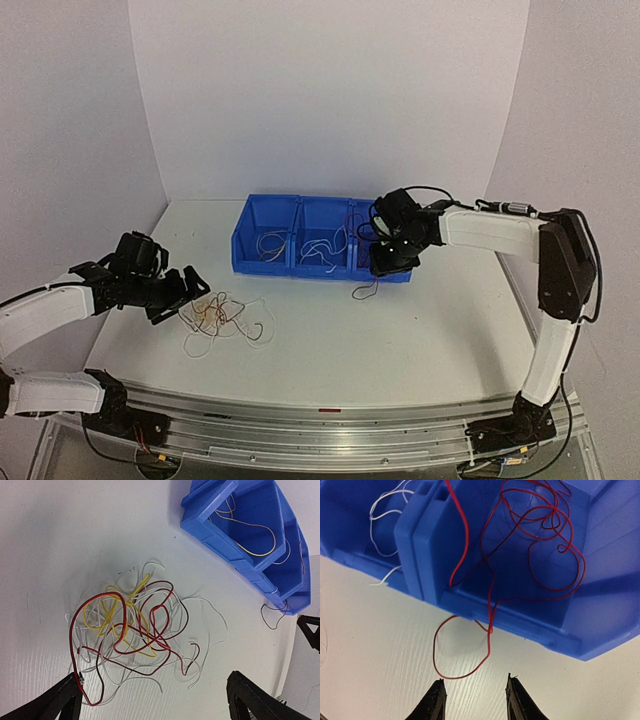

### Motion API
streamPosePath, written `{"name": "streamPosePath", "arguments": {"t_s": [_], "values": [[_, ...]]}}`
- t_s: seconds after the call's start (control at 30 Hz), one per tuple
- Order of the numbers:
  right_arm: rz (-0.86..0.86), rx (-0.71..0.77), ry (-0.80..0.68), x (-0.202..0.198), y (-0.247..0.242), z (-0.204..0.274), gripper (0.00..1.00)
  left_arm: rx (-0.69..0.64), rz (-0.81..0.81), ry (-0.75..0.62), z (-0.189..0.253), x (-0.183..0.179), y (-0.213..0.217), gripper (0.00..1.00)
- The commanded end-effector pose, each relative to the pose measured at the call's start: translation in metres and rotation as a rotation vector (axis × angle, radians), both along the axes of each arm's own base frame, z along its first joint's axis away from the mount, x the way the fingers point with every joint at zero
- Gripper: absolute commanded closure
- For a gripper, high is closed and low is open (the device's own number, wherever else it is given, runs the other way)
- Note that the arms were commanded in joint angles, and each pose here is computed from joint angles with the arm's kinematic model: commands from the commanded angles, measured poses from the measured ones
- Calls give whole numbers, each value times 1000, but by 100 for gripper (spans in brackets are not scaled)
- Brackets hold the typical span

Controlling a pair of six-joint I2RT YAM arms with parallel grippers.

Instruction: Untangle the cables

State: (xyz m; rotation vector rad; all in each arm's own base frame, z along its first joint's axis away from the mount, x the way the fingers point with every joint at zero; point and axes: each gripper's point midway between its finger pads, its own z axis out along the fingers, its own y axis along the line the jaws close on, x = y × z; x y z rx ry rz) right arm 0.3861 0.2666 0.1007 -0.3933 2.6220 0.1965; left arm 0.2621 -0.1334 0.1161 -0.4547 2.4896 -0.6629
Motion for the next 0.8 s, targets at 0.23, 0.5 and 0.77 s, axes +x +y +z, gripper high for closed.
{"name": "streamPosePath", "arguments": {"t_s": [0.23,0.5,0.77], "values": [[-63,24,-18,28,13,-28,71,-17,0,-24,5,1,-2,0],[-87,1,-83,41,10,-22,100,-10,-3,-20,3,2,-2,0],[-74,49,-297,62,10,54,100,-14,7,-34,6,1,0,0]]}}
